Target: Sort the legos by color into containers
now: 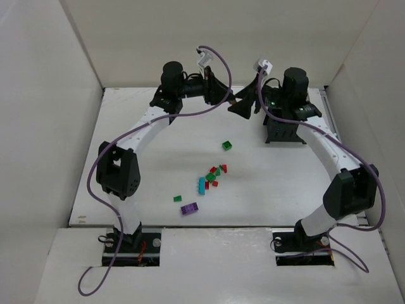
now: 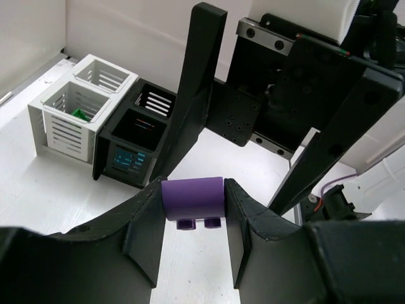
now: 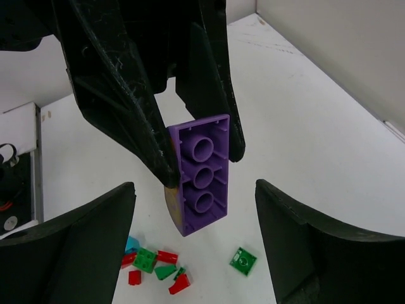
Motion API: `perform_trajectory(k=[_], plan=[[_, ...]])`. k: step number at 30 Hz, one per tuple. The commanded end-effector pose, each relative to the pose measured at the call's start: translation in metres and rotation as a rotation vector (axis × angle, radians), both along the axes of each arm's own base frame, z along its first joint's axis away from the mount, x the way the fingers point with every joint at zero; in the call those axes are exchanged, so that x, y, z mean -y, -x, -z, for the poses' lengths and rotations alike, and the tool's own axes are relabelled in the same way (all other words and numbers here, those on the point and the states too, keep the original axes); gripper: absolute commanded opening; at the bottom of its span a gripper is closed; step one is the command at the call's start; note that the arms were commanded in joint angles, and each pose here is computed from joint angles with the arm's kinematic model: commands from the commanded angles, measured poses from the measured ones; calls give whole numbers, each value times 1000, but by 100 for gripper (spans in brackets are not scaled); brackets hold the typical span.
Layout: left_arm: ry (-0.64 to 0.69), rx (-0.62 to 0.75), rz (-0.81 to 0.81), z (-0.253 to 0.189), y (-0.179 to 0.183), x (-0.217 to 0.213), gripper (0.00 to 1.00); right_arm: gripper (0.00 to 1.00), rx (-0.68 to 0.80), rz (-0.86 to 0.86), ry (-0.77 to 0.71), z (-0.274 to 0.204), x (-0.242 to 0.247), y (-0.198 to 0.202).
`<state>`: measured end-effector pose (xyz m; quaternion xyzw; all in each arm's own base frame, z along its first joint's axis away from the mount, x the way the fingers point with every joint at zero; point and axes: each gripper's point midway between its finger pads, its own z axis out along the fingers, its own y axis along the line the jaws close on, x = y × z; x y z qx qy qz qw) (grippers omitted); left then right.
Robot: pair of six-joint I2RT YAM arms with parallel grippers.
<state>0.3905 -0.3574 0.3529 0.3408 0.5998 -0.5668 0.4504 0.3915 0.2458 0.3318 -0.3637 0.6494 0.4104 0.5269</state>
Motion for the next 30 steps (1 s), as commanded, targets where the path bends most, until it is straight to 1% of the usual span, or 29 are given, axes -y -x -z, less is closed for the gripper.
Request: perform_trajectory(k=[1, 3, 5, 6, 7, 10, 11, 13, 14, 16, 17, 18, 19, 20, 21, 22, 23, 24, 26, 27, 28, 29, 30], plan=[[57, 114, 67, -34, 21, 1, 0, 81, 117, -45, -23, -30, -5, 3], [63, 129, 85, -37, 28, 3, 0, 81, 117, -65, -25, -30, -11, 5], [67, 138, 85, -39, 30, 2, 0, 77, 116, -65, -25, -30, -11, 5], [67, 138, 85, -39, 30, 2, 0, 73, 116, -65, -25, -30, -11, 5], [67, 138, 85, -39, 30, 2, 0, 63, 116, -65, -25, -30, -11, 5], [65, 139, 94, -39, 32, 2, 0, 48, 117, -65, -31, -34, -10, 8], [65, 139, 94, -39, 32, 2, 0, 37, 117, -54, -30, -34, -9, 6], [65, 139, 94, -39, 32, 2, 0, 33, 117, -54, -30, -34, -9, 6], [66, 130, 95, -39, 32, 2, 0, 26, 116, -53, -36, -38, -9, 8], [68, 129, 83, -39, 30, 2, 15, 21, 99, -14, -33, -34, -7, 3], [68, 129, 83, -39, 30, 2, 17, 19, 90, -14, -37, -34, -7, 3], [70, 128, 73, -40, 28, 2, 22, 18, 90, -1, -35, -33, -6, 1], [66, 120, 73, -36, 28, 2, 30, 15, 68, 19, -36, -29, -1, -2], [66, 120, 73, -36, 28, 2, 43, 14, 68, 33, -36, -29, 4, -6], [72, 127, 61, -41, 28, 1, 47, 11, 59, 34, -40, -29, 5, -3], [69, 127, 43, -37, 25, 1, 47, 10, 49, 70, -43, -29, 11, -9], [64, 118, 34, -33, 22, -2, 49, 10, 29, 93, -42, -23, 16, -13], [71, 126, 20, -38, 22, -4, 62, 10, 29, 102, -42, -23, 20, -15], [68, 119, -15, -36, 14, -13, 63, 10, 20, 133, -46, -23, 33, -19], [70, 119, -27, -36, 12, -14, 66, 10, 12, 146, -50, -23, 38, -21], [64, 124, -40, -34, 9, -19, 74, 10, 14, 157, -50, -23, 43, -21], [63, 116, -77, -32, 4, -26, 100, 10, 6, 185, -53, -23, 49, -25], [54, 115, -95, -27, 0, -27, 100, 9, -5, 227, -50, -18, 63, -32]])
